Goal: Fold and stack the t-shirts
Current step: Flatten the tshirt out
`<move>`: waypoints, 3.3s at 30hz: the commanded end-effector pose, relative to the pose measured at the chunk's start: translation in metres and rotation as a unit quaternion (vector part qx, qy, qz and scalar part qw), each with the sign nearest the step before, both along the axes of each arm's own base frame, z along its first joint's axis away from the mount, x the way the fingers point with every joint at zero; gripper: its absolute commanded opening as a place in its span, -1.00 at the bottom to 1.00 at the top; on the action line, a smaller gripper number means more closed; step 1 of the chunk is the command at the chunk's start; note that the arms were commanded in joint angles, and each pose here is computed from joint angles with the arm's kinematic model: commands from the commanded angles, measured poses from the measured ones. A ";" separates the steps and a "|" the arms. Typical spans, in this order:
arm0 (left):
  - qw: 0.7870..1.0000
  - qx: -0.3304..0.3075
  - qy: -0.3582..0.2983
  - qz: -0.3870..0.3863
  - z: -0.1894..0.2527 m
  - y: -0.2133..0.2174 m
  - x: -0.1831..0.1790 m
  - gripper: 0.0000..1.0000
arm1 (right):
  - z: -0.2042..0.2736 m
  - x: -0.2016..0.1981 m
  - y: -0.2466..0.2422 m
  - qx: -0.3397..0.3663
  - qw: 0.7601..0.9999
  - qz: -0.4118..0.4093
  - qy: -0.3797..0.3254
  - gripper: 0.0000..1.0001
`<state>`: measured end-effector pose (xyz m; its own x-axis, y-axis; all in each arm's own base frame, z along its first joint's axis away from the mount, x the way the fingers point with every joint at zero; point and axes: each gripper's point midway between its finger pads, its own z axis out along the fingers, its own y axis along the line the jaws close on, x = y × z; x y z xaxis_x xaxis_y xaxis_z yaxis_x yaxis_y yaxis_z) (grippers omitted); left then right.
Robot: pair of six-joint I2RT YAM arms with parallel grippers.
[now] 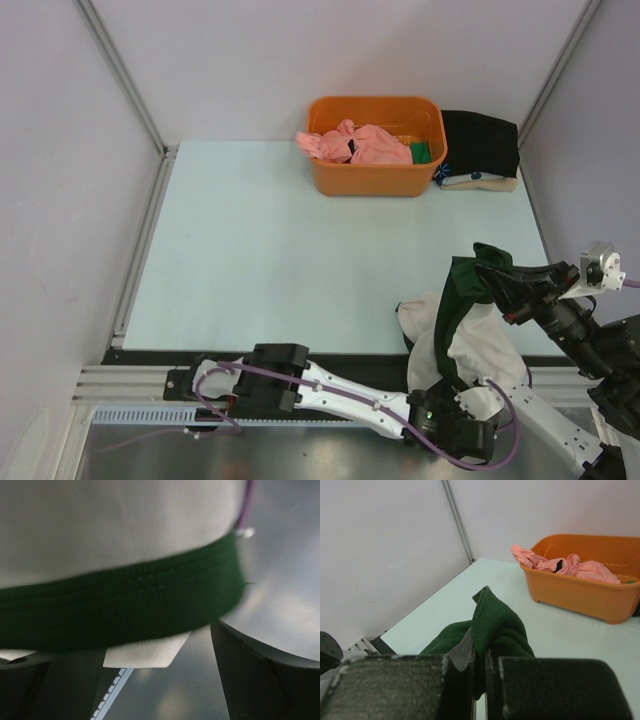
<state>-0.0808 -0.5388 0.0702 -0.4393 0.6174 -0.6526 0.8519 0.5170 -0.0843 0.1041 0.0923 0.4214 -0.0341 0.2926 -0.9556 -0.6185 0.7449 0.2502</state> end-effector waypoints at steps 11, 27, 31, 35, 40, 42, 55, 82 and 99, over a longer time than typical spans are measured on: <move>0.998 0.056 0.025 0.030 -0.052 0.003 0.004 0.14 | 0.001 -0.009 -0.008 0.022 1.000 -0.006 -0.007 -1.00; 0.987 -0.020 -0.056 0.148 0.089 0.099 0.082 -0.99 | 0.004 -0.008 0.017 0.003 0.999 0.048 0.007 -1.00; 0.964 -0.067 -0.141 0.215 0.192 0.181 0.137 -0.99 | 0.021 -0.014 0.047 -0.033 0.991 0.130 -0.002 -1.00; 0.931 -0.147 -0.222 0.252 0.315 0.264 0.180 -0.99 | 0.066 -0.024 0.044 -0.037 0.986 0.141 -0.078 -1.00; 0.872 -0.272 -0.276 0.297 0.435 0.345 0.214 -0.99 | 0.123 -0.028 0.017 -0.012 0.983 0.080 -0.163 -1.00; 0.844 -0.312 -0.297 0.319 0.478 0.384 0.226 -0.99 | 0.134 -0.019 0.007 -0.014 0.983 0.039 -0.177 -1.00; 0.802 -0.303 -0.373 0.355 0.541 0.487 0.253 -0.99 | 0.128 -0.011 -0.014 -0.068 0.977 -0.021 -0.199 -1.00; 0.771 -0.226 -0.528 0.274 0.507 0.396 0.281 -0.99 | 0.161 0.067 -0.036 -0.060 0.989 0.016 -0.136 -1.00; 0.836 -0.250 -0.400 0.280 0.413 0.379 0.341 -0.99 | 0.138 0.076 0.007 -0.064 0.988 0.059 -0.125 -1.00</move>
<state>0.2964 -0.1709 0.4262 0.0229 0.2283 -0.9733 0.2973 0.9280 0.2246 0.2036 0.0961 0.5564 -0.0772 0.3550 -0.9317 -0.8088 0.5241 0.2667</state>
